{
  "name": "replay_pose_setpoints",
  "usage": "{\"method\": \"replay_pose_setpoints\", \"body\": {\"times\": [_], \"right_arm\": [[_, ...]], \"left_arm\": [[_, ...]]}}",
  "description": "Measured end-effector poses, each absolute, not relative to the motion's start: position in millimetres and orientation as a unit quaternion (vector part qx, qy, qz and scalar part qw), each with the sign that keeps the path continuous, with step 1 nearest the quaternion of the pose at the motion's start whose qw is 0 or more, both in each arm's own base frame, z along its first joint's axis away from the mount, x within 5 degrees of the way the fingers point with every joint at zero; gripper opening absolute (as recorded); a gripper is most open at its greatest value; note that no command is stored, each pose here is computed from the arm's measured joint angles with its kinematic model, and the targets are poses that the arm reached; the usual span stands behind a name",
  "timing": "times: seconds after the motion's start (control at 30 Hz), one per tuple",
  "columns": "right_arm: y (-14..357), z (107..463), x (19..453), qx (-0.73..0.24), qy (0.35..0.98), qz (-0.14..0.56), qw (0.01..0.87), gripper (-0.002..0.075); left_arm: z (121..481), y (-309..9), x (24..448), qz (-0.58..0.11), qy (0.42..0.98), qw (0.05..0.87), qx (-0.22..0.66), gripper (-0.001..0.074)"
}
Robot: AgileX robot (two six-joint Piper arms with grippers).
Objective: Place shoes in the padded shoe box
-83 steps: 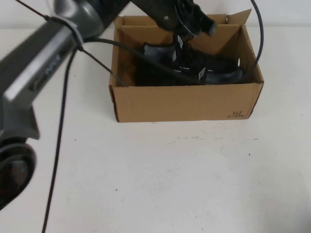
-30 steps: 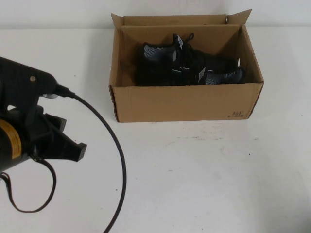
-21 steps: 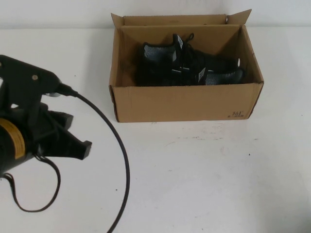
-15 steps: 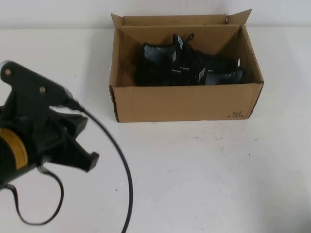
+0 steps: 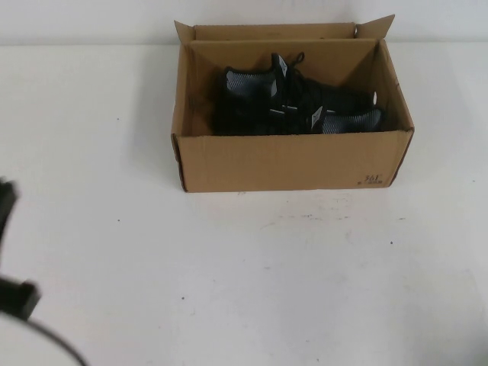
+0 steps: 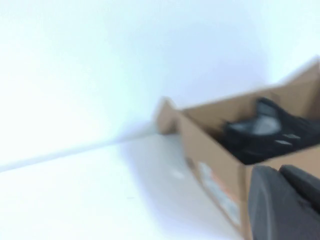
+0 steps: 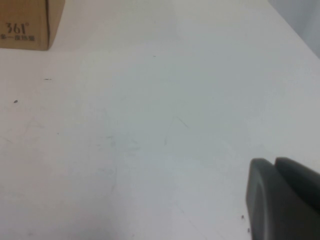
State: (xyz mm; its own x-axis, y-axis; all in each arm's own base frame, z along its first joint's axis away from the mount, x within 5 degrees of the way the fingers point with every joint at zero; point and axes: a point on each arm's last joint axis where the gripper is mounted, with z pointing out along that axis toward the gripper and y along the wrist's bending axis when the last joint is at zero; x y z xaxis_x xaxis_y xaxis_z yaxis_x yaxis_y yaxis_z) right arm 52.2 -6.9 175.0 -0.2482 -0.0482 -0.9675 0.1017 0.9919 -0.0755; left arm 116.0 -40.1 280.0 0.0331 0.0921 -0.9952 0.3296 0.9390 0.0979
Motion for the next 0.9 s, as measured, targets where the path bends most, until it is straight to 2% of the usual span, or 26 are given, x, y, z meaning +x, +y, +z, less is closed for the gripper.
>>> {"method": "replay_pose_setpoints", "body": {"times": [0.2,0.47,0.63,0.8,0.9], "right_arm": [[-7,175,52,0.017,0.788,-0.061,0.613,-0.0008],[-7,175,52,0.017,0.788,-0.061,0.613,-0.0008],[-7,175,52,0.017,0.788,-0.061,0.613,-0.0008],[-7,175,52,0.017,0.788,-0.061,0.613,-0.0008],[-7,175,52,0.017,0.788,-0.061,0.613,-0.0008]], "left_arm": [[250,-18,85,-0.051,0.667,0.737,0.094,-0.0003],[214,-10,63,-0.037,0.657,0.75,0.068,-0.0003],[201,-8,58,-0.035,0.698,0.712,0.065,-0.0003],[178,-6,54,-0.027,0.779,0.624,0.066,-0.0003],[172,-6,53,-0.025,0.798,0.598,0.067,-0.0003]]}}
